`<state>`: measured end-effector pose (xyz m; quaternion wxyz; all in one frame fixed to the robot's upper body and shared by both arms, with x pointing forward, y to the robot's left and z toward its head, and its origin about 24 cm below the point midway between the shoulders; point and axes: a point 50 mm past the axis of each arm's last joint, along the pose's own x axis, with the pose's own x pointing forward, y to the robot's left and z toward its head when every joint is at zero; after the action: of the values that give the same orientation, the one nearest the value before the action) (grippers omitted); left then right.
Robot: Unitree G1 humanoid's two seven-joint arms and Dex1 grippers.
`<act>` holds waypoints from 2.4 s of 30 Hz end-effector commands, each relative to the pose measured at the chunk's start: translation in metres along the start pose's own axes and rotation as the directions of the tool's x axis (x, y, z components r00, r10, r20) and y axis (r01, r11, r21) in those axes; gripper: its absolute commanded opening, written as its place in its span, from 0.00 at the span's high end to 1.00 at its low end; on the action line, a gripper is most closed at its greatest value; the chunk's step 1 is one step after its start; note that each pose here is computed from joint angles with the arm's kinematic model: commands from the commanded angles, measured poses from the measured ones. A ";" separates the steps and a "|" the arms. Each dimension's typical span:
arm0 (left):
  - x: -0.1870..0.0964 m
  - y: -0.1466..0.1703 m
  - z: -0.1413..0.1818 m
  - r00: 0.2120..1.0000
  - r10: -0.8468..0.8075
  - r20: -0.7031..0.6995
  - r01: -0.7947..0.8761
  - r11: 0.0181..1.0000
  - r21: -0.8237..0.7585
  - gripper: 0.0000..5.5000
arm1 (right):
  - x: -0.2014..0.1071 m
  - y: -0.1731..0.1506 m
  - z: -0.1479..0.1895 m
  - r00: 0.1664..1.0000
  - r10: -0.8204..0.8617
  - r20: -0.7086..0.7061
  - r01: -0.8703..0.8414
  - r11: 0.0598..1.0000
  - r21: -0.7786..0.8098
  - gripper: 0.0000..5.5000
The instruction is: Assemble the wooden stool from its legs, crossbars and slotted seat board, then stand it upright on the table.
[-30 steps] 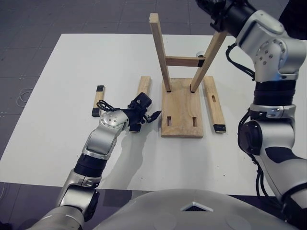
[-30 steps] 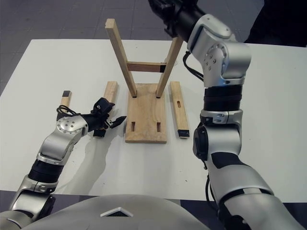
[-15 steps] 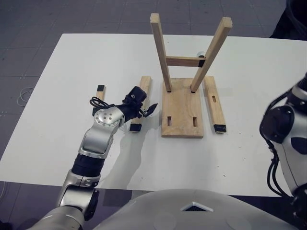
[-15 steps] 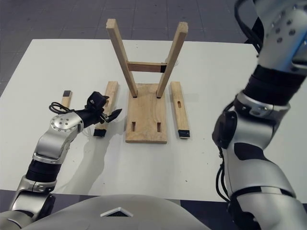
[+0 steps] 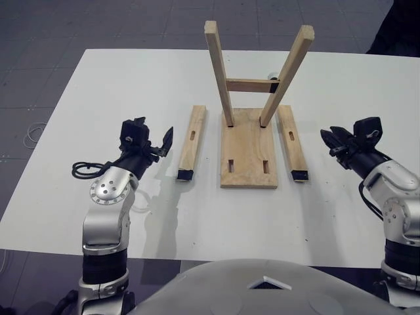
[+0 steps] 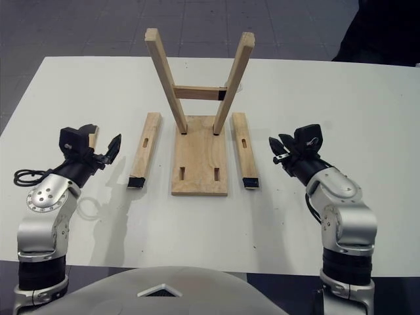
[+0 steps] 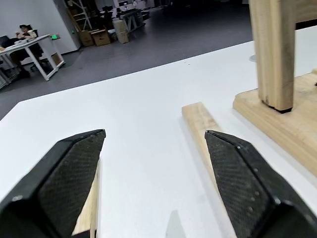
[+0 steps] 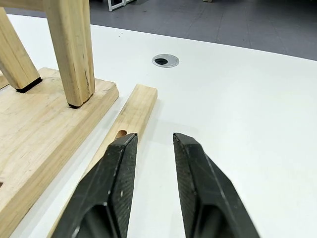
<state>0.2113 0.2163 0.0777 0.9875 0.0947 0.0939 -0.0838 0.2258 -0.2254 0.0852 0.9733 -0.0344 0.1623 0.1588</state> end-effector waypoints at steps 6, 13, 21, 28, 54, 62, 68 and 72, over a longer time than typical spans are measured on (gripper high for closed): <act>-0.008 0.039 -0.028 0.974 0.223 -0.031 -0.225 0.968 -0.110 0.17 | -0.003 0.007 -0.004 0.998 -0.032 0.059 0.035 0.998 -0.056 0.61; -0.014 0.051 -0.059 0.959 0.241 -0.147 -0.255 0.963 -0.085 0.17 | -0.007 0.017 -0.006 1.000 0.008 0.031 -0.005 0.996 -0.093 0.56; -0.003 0.043 -0.077 0.955 0.153 -0.254 -0.184 0.977 -0.107 0.32 | -0.001 0.018 0.000 0.999 0.024 0.040 -0.019 0.994 -0.106 0.55; 0.000 0.037 -0.085 0.924 0.128 -0.359 -0.158 0.986 -0.056 0.51 | 0.003 0.019 0.005 0.998 0.018 0.052 -0.013 0.995 -0.098 0.55; -0.024 -0.011 0.057 0.818 -0.492 0.298 0.554 0.813 -0.180 0.76 | 0.000 0.040 0.055 0.826 0.512 0.237 -0.559 0.687 0.464 0.30; -0.008 -0.029 0.072 0.849 -0.426 0.312 0.330 0.890 0.315 0.76 | 0.009 0.054 0.062 0.811 0.522 0.264 -0.574 0.627 0.527 0.30; -0.002 -0.050 0.064 0.807 -0.431 0.404 0.254 0.871 0.421 0.76 | 0.013 0.068 0.071 0.748 0.542 0.384 -0.649 0.474 0.595 0.30; 0.001 -0.069 0.061 0.764 -0.478 0.433 0.336 0.868 0.366 0.76 | 0.015 0.081 0.082 0.653 0.613 0.445 -0.741 0.394 0.544 0.30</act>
<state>0.2106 0.1482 0.1252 0.9180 0.1918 -0.1552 -0.3105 0.2372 -0.1428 0.1488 0.7881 0.4080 0.1357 0.4405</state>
